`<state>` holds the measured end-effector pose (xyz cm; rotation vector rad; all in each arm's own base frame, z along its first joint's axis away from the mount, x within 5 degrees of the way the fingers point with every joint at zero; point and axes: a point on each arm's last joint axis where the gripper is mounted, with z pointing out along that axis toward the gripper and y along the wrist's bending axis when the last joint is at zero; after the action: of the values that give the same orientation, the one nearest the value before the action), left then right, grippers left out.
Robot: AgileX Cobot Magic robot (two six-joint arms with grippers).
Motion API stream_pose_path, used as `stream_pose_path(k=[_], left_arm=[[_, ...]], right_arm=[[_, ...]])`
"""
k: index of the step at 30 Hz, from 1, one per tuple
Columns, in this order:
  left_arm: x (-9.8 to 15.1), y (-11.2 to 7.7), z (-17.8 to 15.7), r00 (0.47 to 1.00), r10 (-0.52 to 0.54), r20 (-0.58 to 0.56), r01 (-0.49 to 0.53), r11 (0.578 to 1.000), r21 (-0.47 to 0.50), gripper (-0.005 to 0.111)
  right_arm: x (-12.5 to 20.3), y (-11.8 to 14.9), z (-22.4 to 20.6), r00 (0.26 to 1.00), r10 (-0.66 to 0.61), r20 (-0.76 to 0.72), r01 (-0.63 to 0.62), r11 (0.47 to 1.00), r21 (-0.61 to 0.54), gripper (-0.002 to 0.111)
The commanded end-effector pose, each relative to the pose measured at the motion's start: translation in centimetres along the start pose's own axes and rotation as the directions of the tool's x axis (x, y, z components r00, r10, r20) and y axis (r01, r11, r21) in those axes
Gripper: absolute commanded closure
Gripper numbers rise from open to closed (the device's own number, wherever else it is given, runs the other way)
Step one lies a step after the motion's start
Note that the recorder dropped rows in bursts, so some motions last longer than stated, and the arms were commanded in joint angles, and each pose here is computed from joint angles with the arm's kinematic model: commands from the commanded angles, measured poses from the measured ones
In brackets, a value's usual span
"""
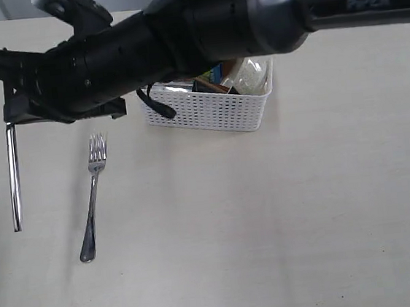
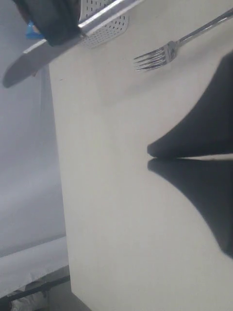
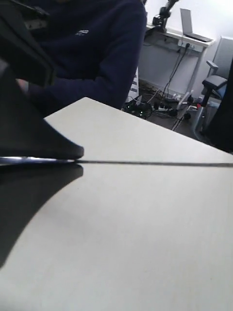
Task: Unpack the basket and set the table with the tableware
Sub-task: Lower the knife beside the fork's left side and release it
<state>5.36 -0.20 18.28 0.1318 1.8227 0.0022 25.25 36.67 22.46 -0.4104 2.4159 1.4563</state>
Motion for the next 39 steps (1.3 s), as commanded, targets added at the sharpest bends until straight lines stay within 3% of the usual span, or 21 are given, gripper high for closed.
stream_pose_path(k=[1,17,26,39], left_arm=[[0.1,0.0,0.0,1.0,0.002,0.001,-0.002,1.0,0.004,0.107],[0.1,0.0,0.0,1.0,-0.005,0.0,0.005,1.0,0.006,0.107],[0.1,0.0,0.0,1.0,-0.005,0.0,0.005,1.0,0.006,0.107],[0.1,0.0,0.0,1.0,-0.003,0.0,0.003,1.0,0.006,0.107]], right_arm=[[0.6,-2.0,2.0,0.993,0.12,0.018,-0.12,0.992,0.027,0.109],[4.2,-7.7,6.5,0.961,0.277,0.004,-0.273,0.945,0.182,0.109],[3.7,-8.5,6.5,0.96,0.27,0.075,-0.28,0.931,0.235,0.109],[4.9,-10.3,7.7,0.956,0.292,0.031,-0.29,0.922,0.255,0.109]])
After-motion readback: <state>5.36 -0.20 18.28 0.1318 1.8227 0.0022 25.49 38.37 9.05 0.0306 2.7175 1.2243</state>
